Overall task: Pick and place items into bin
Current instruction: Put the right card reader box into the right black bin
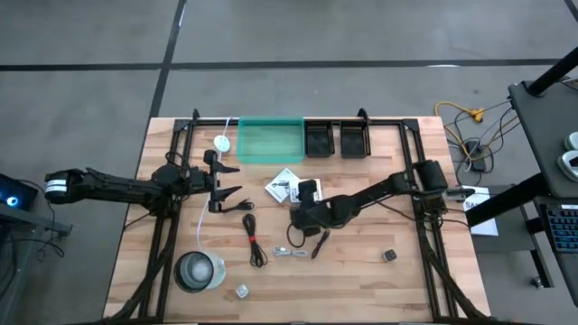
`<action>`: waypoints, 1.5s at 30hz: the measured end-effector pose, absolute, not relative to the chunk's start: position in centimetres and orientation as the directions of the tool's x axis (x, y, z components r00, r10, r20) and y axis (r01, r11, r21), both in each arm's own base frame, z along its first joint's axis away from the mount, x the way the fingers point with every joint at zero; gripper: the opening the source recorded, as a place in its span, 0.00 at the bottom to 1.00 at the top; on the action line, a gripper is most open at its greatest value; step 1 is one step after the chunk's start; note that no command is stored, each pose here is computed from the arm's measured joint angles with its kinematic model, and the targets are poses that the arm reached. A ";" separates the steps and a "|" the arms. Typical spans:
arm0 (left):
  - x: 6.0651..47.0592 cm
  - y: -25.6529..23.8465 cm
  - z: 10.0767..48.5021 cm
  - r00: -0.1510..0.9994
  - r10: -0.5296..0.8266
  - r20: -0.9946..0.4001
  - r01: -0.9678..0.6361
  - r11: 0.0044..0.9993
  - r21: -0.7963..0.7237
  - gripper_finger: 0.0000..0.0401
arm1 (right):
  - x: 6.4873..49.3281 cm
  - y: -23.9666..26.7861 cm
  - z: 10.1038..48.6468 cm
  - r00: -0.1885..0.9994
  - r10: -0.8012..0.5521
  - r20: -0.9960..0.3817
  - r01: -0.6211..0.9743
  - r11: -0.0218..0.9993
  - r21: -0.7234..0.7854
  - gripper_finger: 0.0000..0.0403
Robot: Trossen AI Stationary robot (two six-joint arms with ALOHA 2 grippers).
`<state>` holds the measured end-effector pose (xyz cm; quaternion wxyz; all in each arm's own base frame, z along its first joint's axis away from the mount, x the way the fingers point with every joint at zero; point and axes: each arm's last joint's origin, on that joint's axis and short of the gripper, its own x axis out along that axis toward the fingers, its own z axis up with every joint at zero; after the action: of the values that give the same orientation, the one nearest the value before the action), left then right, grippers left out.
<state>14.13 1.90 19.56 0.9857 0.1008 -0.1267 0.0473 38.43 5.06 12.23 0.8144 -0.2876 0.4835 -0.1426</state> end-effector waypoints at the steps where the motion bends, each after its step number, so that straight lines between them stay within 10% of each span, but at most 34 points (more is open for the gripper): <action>1: 14.1 1.9 19.6 0.963 0.068 0.260 -0.119 0.975 0.187 0.54 | 38.4 5.0 12.0 0.473 -0.540 -0.696 -0.044 0.775 -0.630 0.50; 19: 14.1 1.9 19.5 0.964 0.070 0.258 -0.120 0.975 0.186 0.54 | 38.4 4.6 10.6 0.407 -0.614 -0.676 -0.020 0.734 -0.679 0.48; 45: 14.1 1.9 19.5 0.964 0.069 0.258 -0.119 0.975 0.186 0.54 | 38.0 3.2 11.4 0.289 -0.677 -0.678 -0.037 0.699 -0.714 0.02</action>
<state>14.13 1.91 19.53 0.9858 0.1003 -0.1258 0.0478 38.04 3.25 11.44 0.7356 -0.3212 0.5554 -0.2173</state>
